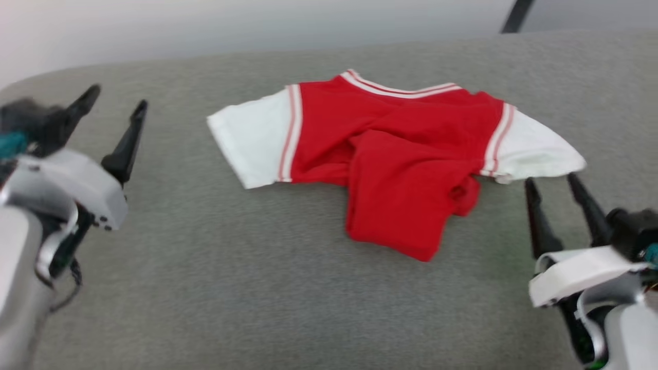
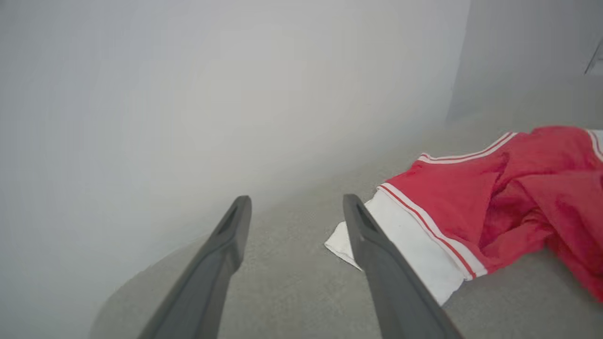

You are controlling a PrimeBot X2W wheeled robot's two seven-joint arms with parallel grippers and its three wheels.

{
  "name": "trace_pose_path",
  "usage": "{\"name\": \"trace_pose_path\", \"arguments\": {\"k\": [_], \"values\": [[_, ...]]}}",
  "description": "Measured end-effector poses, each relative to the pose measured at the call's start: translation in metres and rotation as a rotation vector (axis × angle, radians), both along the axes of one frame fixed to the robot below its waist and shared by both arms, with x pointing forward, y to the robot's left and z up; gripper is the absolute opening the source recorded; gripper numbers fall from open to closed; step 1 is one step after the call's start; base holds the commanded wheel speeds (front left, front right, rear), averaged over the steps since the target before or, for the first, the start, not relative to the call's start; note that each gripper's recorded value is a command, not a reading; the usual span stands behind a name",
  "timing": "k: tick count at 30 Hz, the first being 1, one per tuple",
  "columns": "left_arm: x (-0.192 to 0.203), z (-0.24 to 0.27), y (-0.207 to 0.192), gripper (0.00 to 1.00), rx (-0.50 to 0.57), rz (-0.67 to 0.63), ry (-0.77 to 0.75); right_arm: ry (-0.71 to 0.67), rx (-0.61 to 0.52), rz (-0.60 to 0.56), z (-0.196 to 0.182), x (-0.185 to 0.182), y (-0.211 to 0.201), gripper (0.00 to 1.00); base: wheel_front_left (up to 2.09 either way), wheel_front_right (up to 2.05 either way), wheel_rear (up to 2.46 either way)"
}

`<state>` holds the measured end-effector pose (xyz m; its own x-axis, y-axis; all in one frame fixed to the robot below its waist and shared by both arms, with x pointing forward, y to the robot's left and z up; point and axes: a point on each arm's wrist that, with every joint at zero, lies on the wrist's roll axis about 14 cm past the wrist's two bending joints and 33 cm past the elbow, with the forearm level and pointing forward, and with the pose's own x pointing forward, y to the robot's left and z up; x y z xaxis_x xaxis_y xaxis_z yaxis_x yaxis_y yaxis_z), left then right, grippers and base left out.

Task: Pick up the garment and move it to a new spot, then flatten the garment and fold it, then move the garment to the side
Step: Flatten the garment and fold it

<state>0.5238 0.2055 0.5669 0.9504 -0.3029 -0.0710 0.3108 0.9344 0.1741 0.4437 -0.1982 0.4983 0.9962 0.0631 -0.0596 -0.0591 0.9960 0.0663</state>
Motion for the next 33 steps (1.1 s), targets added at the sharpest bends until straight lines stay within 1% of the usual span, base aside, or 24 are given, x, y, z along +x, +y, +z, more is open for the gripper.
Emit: {"name": "trace_pose_path", "arguments": {"k": [2, 4, 6, 8, 9, 10, 12, 14, 16, 18, 20, 24, 30, 33], "values": [[0.013, -0.003, -0.014, 1.0, 0.081, -0.066, 0.033, 0.0, 0.016, -0.025, -0.003, -0.01, -0.003, 1.0, 0.0, 0.0, 0.0], [0.028, -0.012, -0.017, 1.0, 0.107, -0.083, 0.097, -0.008, 0.034, -0.051, -0.004, -0.018, -0.007, 1.0, 0.0, 0.0, 0.0], [0.04, -0.026, -0.017, 1.0, 0.179, -0.101, 0.163, -0.016, 0.042, -0.067, -0.004, -0.023, -0.009, 1.0, 0.0, 0.0, 0.0], [0.052, -0.041, -0.023, 1.0, 0.172, -0.115, 0.243, -0.017, 0.041, -0.089, -0.006, -0.027, -0.016, 1.0, 0.0, 0.0, 0.0], [0.057, -0.049, -0.026, 1.0, 0.192, -0.126, 0.278, -0.018, 0.043, -0.103, -0.007, -0.029, -0.02, 1.0, 0.0, 0.0, 0.0], [0.061, -0.056, -0.03, 1.0, 0.203, -0.141, 0.311, -0.017, 0.056, -0.115, -0.009, -0.03, -0.024, 1.0, 0.0, 0.0, 0.0], [0.072, -0.067, -0.038, 1.0, 0.189, -0.156, 0.375, -0.015, 0.083, -0.13, -0.013, -0.033, -0.027, 1.0, 0.0, 0.0, 0.0], [0.082, -0.081, -0.042, 1.0, 0.24, -0.173, 0.419, -0.007, 0.091, -0.148, -0.02, -0.037, -0.031, 1.0, 0.0, 0.0, 0.0], [0.09, -0.096, -0.05, 1.0, 0.231, -0.184, 0.48, 0.01, 0.095, -0.168, -0.027, -0.04, -0.036, 1.0, 0.0, 0.0, 0.0], [0.095, -0.115, -0.057, 1.0, 0.254, -0.2, 0.543, 0.034, 0.088, -0.178, -0.035, -0.044, -0.039, 1.0, 0.0, 0.0, 0.0], [0.095, -0.136, -0.064, 1.0, 0.253, -0.217, 0.622, 0.048, 0.085, -0.195, -0.041, -0.047, -0.044, 1.0, 0.0, 0.0, 0.0], [0.095, -0.165, -0.084, 1.0, 0.196, -0.256, 0.746, 0.082, 0.066, -0.233, -0.051, -0.054, -0.055, 1.0, 0.0, 0.0, 0.0], [0.094, -0.183, -0.099, 1.0, 0.146, -0.294, 0.855, 0.103, 0.049, -0.264, -0.056, -0.058, -0.065, 1.0, 0.0, 0.0, 0.0], [0.093, -0.183, -0.096, 1.0, 0.165, -0.291, 0.875, 0.095, 0.046, -0.255, -0.054, -0.055, -0.064, 1.0, 0.0, 0.0, 0.0]]}}
